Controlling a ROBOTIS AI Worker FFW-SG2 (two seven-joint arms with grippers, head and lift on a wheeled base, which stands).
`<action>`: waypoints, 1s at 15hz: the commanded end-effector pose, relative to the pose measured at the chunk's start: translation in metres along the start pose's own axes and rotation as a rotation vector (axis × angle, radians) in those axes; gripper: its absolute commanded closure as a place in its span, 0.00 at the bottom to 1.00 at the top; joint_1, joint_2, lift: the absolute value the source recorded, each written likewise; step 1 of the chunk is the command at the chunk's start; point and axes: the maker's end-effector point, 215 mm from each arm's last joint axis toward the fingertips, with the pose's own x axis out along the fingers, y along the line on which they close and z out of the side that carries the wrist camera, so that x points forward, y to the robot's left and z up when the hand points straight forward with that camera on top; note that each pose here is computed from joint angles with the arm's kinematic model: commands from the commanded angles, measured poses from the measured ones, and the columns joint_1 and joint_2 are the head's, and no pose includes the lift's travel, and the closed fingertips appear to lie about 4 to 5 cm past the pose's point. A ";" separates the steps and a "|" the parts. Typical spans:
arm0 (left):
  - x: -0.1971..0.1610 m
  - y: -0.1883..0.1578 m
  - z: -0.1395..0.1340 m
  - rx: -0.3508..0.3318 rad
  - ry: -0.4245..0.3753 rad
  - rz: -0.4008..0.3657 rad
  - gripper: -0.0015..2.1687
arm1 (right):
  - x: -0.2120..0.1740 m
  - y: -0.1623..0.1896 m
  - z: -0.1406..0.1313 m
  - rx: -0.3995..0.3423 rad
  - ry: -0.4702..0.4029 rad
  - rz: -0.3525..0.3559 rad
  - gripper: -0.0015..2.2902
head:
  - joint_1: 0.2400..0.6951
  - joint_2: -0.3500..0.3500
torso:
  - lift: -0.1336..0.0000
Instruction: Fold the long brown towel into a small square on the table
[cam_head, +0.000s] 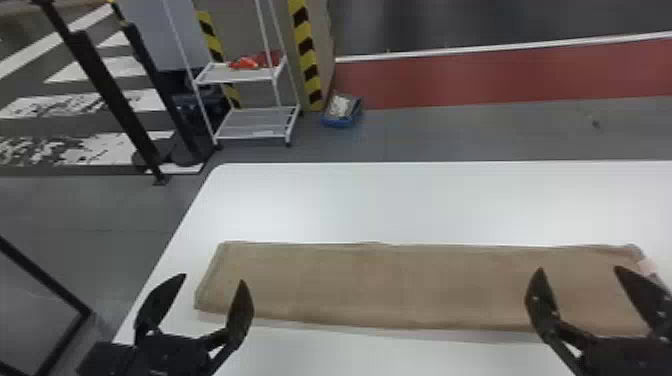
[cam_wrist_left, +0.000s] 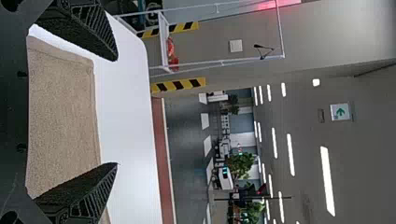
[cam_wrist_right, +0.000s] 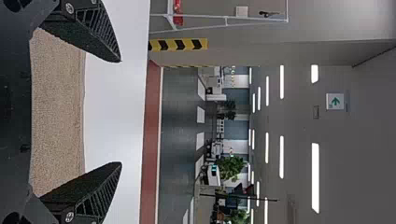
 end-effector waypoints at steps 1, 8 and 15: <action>0.000 0.000 -0.001 -0.002 0.002 0.001 0.04 | 0.000 0.000 0.000 0.002 0.000 -0.001 0.04 | 1.00 0.82 | 0.16; 0.000 -0.002 0.002 0.003 -0.004 -0.009 0.03 | -0.001 -0.029 -0.007 0.015 0.003 -0.046 0.04 | 1.00 0.81 | 0.16; 0.030 0.039 -0.047 -0.117 0.276 -0.036 0.04 | -0.004 -0.044 -0.010 0.014 0.004 -0.062 0.04 | 1.00 0.75 | 0.16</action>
